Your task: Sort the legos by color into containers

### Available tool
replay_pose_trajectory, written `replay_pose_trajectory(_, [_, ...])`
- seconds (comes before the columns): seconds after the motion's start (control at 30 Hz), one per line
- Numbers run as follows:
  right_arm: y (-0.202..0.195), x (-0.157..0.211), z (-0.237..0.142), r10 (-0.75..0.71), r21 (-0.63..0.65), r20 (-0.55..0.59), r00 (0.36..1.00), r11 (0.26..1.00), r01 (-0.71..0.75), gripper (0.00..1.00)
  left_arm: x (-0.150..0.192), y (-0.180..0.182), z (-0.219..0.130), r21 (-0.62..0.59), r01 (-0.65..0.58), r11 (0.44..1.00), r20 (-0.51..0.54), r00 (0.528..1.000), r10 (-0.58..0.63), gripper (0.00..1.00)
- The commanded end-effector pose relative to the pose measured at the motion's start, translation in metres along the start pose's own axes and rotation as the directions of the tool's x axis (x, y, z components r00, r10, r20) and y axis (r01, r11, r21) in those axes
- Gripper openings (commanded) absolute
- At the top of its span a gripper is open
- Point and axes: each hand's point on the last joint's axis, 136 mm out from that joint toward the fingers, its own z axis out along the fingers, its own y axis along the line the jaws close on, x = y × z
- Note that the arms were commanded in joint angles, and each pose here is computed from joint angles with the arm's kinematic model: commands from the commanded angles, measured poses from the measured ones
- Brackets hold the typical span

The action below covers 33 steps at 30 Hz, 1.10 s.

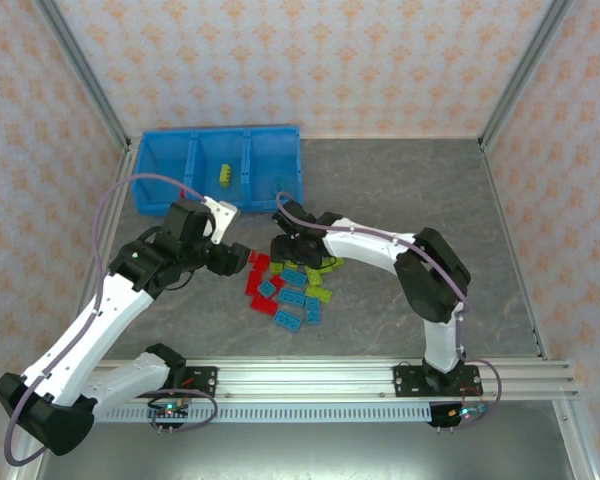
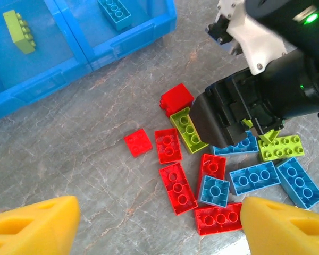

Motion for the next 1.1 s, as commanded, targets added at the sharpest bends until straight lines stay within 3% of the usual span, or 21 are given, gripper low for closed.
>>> replay_pose_trajectory(0.0, [-0.021, 0.002, 0.002, 0.043, 0.118, 0.011, 0.999, 0.992, -0.044, 0.7, -0.001, 0.007, -0.004, -0.041, -0.021, 0.999, 0.023, 0.999, 0.022, 0.86])
replay_pose_trajectory(0.27, [-0.024, 0.004, 0.008, 0.025, 0.171, 0.021, 0.999, 0.985, -0.029, 0.46, 0.001, 0.022, -0.006, -0.126, -0.005, 0.992, 0.026, 1.0, 0.008, 0.94])
replay_pose_trajectory(0.53, [-0.011, -0.007, -0.016, 0.041, 0.092, 0.089, 0.995, 0.995, -0.049, 0.35, 0.0, 0.025, -0.007, -0.145, 0.004, 0.989, 0.032, 0.999, 0.001, 0.98])
replay_pose_trajectory(0.87, [-0.02, -0.002, -0.003, 0.028, 0.136, 0.064, 0.998, 0.99, -0.036, 0.38, 0.0, 0.029, -0.008, -0.166, 0.01, 0.986, 0.043, 0.999, -0.003, 1.0])
replay_pose_trajectory(1.07, [-0.002, -0.035, -0.046, -0.019, 0.105, 0.188, 0.982, 0.994, -0.001, 0.37, -0.001, 0.032, -0.009, -0.185, 0.02, 0.983, 0.049, 0.999, -0.011, 1.0])
